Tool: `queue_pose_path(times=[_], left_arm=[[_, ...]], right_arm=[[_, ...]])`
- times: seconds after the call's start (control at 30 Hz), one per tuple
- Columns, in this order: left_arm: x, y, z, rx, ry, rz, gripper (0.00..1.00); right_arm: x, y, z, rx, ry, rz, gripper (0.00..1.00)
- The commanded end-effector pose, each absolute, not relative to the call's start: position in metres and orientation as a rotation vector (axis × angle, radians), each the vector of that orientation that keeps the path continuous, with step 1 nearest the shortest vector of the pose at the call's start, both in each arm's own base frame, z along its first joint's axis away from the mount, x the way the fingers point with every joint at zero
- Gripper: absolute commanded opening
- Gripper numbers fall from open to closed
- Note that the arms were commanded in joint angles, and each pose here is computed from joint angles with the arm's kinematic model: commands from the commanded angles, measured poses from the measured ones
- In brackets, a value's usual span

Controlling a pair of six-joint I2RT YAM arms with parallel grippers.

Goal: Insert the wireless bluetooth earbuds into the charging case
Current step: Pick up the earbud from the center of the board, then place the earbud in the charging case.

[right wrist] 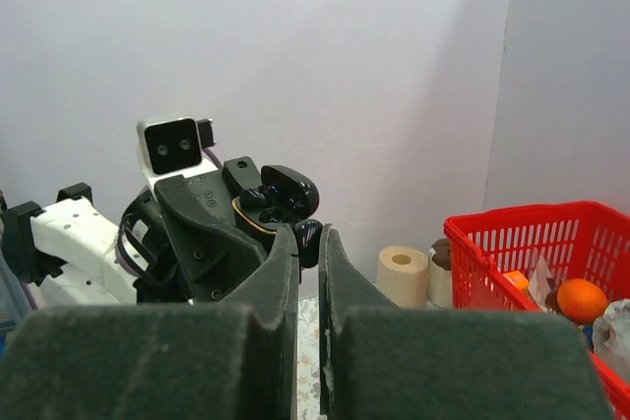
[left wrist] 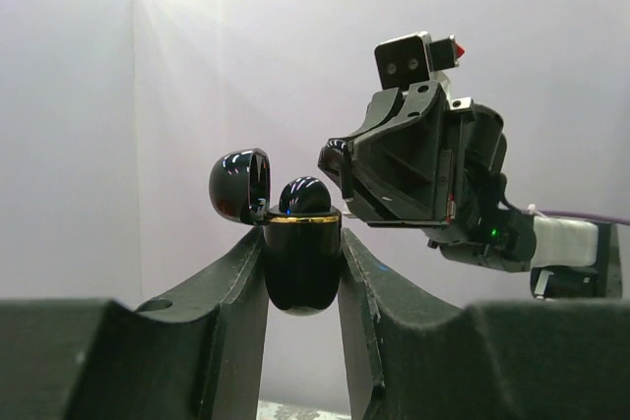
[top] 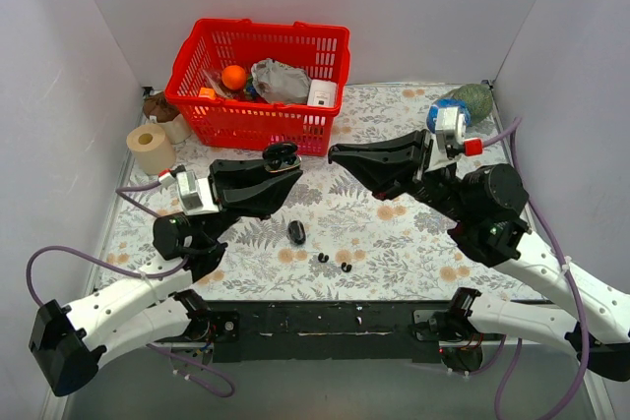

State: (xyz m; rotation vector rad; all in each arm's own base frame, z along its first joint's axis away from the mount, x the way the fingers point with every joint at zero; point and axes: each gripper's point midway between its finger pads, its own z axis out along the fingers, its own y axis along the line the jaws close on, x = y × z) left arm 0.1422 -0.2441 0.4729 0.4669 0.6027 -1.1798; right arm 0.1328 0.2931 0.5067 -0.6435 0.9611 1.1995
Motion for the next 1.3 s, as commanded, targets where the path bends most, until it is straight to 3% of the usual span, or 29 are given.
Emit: queue_pose_path(times=[0.0, 1.27], left_arm=[[0.119, -0.235, 0.49, 0.452, 0.468, -1.281, 0.0], [0.128, -0.259, 0.465, 0.449, 0.551, -1.464, 0.0]], right_arm=[[0.108, 0.278, 0.537, -0.657, 0.753, 1.221, 0.01], [0.137, 0.309, 0.496, -0.696, 0.821, 1.127, 0.01]])
